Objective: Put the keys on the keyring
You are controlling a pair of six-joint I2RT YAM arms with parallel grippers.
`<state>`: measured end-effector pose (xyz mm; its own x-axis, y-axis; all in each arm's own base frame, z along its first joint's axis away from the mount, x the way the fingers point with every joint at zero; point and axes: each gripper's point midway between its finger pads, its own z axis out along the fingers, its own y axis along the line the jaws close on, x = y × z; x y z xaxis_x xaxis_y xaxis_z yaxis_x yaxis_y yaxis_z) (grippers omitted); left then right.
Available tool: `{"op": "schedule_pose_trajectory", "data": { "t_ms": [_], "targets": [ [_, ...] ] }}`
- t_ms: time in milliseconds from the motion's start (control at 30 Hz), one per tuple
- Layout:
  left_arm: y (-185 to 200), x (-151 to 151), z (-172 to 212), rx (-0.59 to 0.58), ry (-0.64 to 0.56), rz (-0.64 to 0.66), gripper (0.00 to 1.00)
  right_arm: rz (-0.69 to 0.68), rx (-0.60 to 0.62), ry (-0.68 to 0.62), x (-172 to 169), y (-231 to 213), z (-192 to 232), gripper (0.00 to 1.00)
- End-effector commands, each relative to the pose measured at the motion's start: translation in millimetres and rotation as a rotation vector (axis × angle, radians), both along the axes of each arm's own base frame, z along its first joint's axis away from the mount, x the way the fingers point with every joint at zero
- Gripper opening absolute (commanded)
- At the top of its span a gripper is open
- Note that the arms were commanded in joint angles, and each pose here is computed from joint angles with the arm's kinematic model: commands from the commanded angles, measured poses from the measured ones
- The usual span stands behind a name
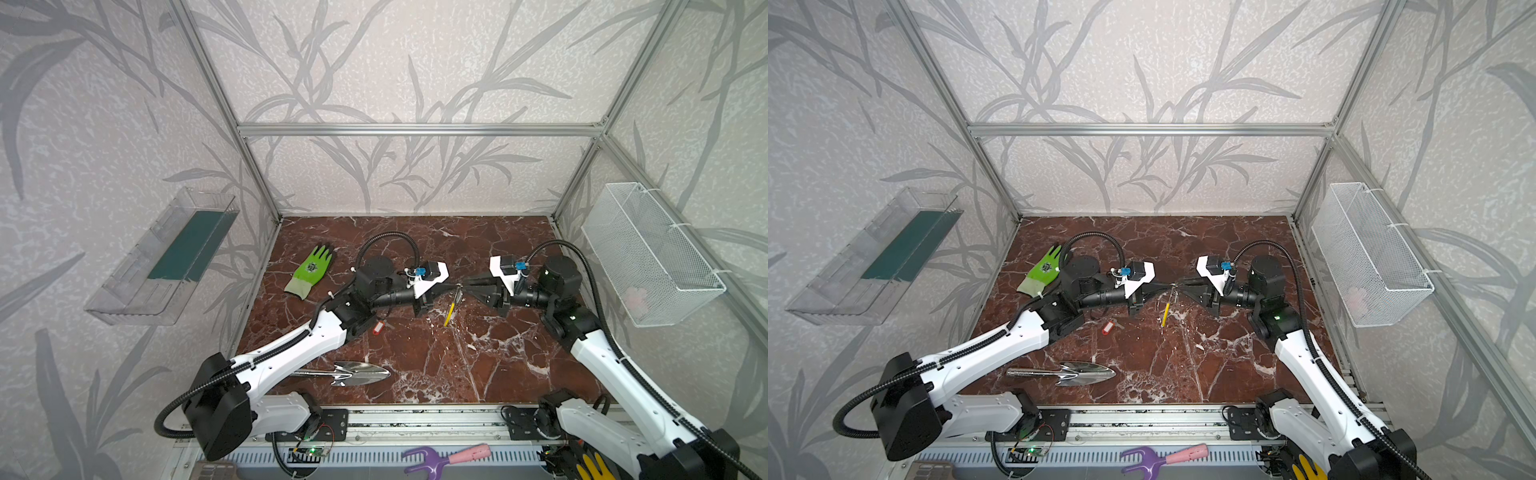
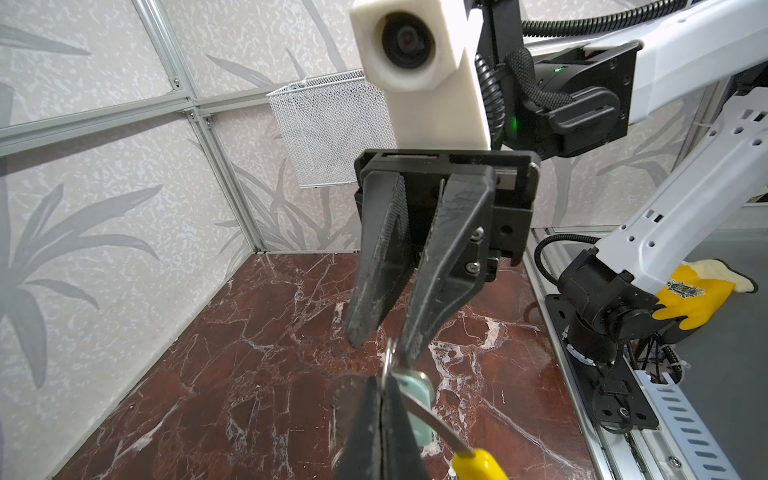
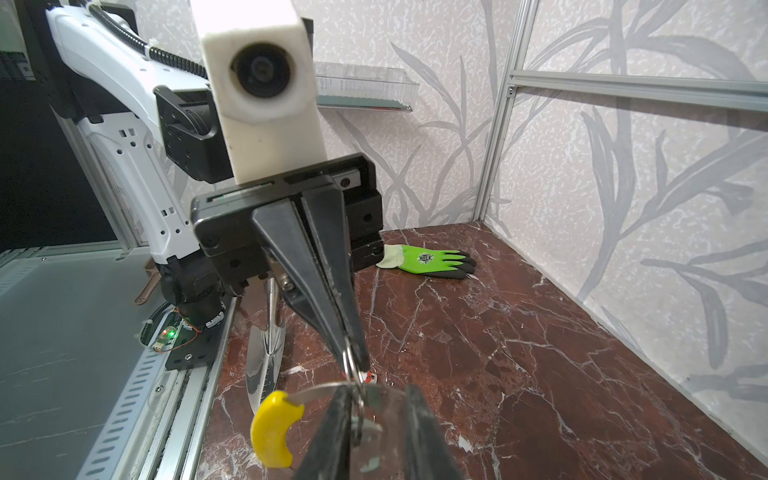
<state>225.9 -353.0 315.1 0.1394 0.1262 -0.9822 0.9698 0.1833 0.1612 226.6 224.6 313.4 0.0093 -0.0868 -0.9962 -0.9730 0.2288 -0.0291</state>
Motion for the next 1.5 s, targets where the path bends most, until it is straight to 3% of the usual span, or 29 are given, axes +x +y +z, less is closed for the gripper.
{"op": "schedule_pose_trajectory", "data": {
  "t_ms": [0, 400, 567, 667, 800, 1167, 1467],
  "targets": [
    [-2, 0, 22, -0.034, -0.044, -0.022, 0.0, 0.034, 0.022, -0.052, -4, 4, 19, 0.22],
    [-3, 4, 22, -0.026, -0.047, -0.012, 0.0, 0.041, -0.007, -0.056, -4, 5, 11, 0.0],
    [-2, 10, 10, 0.066, -0.071, 0.015, 0.0, 0.022, -0.057, -0.048, -4, 2, 9, 0.0],
    [1, 15, 2, 0.158, -0.099, 0.032, 0.15, 0.007, -0.126, -0.024, -5, -2, 2, 0.0],
    [4, 19, -1, 0.283, -0.165, 0.04, 0.22, -0.018, -0.196, 0.02, -5, -6, -5, 0.0],
    [-6, 9, -2, 0.445, -0.288, -0.03, 0.24, -0.03, -0.305, 0.084, -8, -5, -13, 0.0],
    [-13, 0, -5, 0.468, -0.28, -0.08, 0.25, -0.034, -0.312, 0.094, -8, -3, -12, 0.0]
  ]
}}
